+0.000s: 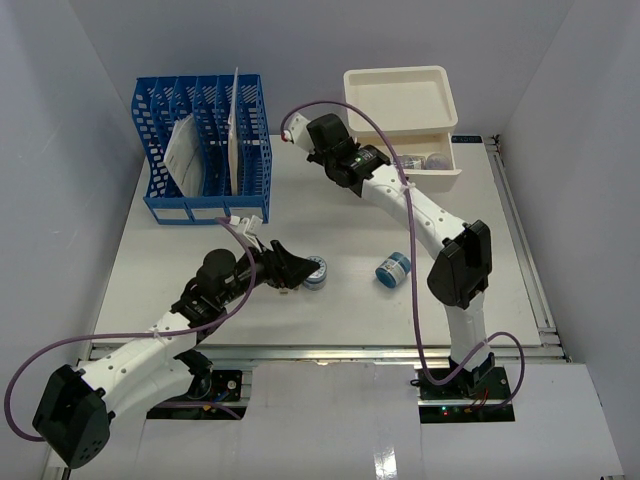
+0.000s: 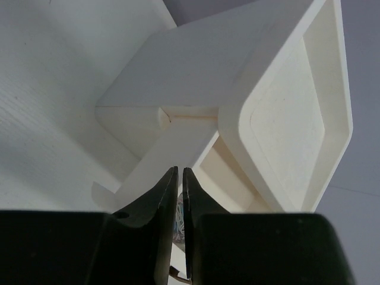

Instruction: Organize the desk

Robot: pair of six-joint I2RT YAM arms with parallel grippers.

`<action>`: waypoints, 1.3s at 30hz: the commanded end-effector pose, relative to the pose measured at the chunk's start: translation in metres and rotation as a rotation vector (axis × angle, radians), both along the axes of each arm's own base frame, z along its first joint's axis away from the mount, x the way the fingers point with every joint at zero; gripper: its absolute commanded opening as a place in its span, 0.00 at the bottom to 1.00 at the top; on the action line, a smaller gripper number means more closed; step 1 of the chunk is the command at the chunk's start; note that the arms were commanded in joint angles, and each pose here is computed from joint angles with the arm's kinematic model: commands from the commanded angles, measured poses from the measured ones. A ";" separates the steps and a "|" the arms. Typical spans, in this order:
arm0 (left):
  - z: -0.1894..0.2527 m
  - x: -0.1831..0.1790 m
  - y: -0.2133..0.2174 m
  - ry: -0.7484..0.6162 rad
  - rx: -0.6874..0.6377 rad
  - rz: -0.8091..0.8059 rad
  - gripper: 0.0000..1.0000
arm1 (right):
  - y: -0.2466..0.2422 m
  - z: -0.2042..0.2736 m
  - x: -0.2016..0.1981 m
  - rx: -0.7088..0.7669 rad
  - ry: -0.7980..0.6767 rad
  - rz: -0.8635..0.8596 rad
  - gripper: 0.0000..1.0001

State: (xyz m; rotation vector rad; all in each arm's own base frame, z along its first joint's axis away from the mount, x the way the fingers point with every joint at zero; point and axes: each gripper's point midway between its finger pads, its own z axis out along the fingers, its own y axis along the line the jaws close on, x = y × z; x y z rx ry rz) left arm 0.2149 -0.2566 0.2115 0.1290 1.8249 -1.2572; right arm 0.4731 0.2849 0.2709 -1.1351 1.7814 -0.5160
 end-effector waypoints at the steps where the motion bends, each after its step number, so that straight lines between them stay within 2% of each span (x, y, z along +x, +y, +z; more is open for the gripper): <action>1: 0.028 0.002 -0.003 -0.058 -0.058 -0.011 0.98 | -0.025 0.039 0.020 0.101 -0.073 -0.056 0.21; 2: 0.027 0.001 -0.003 -0.057 -0.056 -0.010 0.98 | -0.032 0.047 0.022 0.118 -0.086 -0.056 0.27; 3: 0.026 0.001 -0.003 -0.056 -0.055 -0.010 0.98 | -0.040 0.048 0.024 0.113 -0.089 -0.058 0.37; 6: 0.024 0.001 -0.003 -0.053 -0.053 -0.015 0.98 | -0.063 0.060 0.026 0.082 -0.128 -0.062 0.71; 8: 0.023 0.000 -0.003 -0.051 -0.051 -0.018 0.98 | -0.084 0.054 0.029 0.012 -0.138 -0.081 0.84; 13: 0.024 -0.001 -0.003 -0.054 -0.054 -0.020 0.98 | -0.115 0.047 0.037 -0.138 -0.179 -0.124 0.92; 20: 0.026 -0.004 -0.002 -0.058 -0.054 -0.026 0.98 | -0.122 0.022 0.065 -0.230 -0.225 -0.165 0.92; 23: 0.028 -0.005 0.002 -0.068 -0.048 -0.013 0.98 | -0.124 0.013 0.080 -0.231 -0.222 -0.168 0.91; 26: 0.025 -0.006 0.005 -0.067 -0.038 -0.004 0.98 | -0.133 0.013 0.095 -0.208 -0.247 -0.191 0.85; 33: 0.023 -0.007 0.005 -0.061 -0.041 -0.005 0.98 | -0.150 -0.005 0.103 -0.185 -0.219 -0.205 0.53; 36: 0.023 -0.007 0.004 -0.059 -0.047 -0.008 0.98 | -0.151 -0.013 0.097 -0.158 -0.197 -0.197 0.28; 39: 0.023 -0.007 0.003 -0.056 -0.047 -0.012 0.98 | -0.149 -0.018 0.089 -0.119 -0.170 -0.198 0.20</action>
